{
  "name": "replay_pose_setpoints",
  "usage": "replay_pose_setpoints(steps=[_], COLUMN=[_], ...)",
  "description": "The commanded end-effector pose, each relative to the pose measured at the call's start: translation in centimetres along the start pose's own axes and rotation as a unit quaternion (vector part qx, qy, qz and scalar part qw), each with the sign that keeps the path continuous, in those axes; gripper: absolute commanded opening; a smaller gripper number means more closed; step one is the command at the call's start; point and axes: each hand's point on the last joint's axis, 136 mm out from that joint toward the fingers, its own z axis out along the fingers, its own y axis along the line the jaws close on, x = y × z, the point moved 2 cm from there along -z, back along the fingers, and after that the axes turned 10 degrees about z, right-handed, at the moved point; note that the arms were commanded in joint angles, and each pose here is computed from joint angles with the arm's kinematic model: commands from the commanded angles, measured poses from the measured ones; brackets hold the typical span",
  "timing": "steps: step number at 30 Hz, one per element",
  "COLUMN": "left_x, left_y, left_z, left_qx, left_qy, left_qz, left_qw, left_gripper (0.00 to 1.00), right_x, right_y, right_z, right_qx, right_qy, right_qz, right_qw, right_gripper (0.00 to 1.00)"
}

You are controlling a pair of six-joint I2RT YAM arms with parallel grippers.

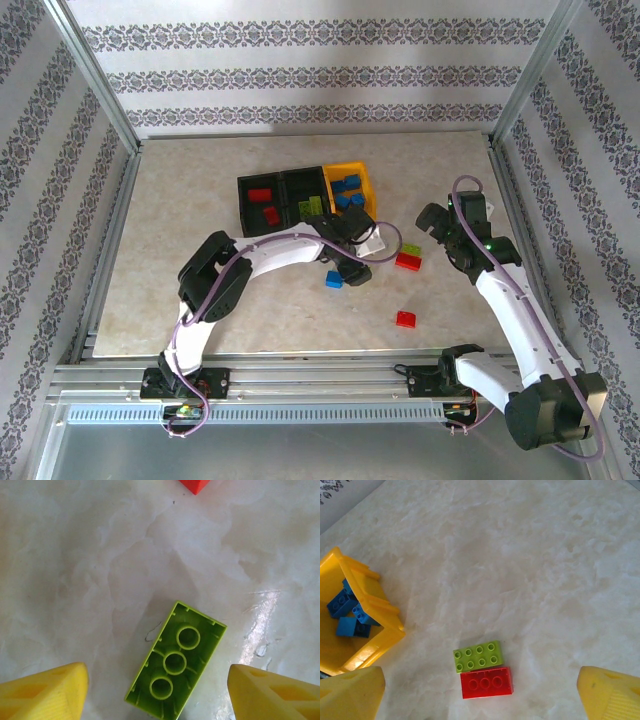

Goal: Sort the legos into containers by color
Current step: Pick up the lego from the center of the table.

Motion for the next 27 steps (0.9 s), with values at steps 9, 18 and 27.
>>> replay_pose_setpoints(steps=[9, 18, 27], left_x=[0.6, 1.4, 2.2], left_y=[-1.0, -0.4, -0.7], left_z=[2.4, 3.7, 4.0], left_qx=[0.017, 0.004, 0.011], left_qy=[0.054, 0.087, 0.098], left_qz=[0.021, 0.021, 0.015], left_qw=[0.998, 0.996, 0.995], left_gripper=[0.72, 0.64, 0.37], right_x=[-0.1, -0.2, 0.0], right_y=[-0.8, -1.1, -1.0], right_z=[-0.3, -0.6, -0.4], right_qx=[0.009, 0.008, 0.007], right_qy=[-0.006, -0.013, -0.006], right_qz=[0.013, 0.017, 0.022], right_qw=[1.000, 1.000, 1.000], right_gripper=[0.98, 0.98, 0.98])
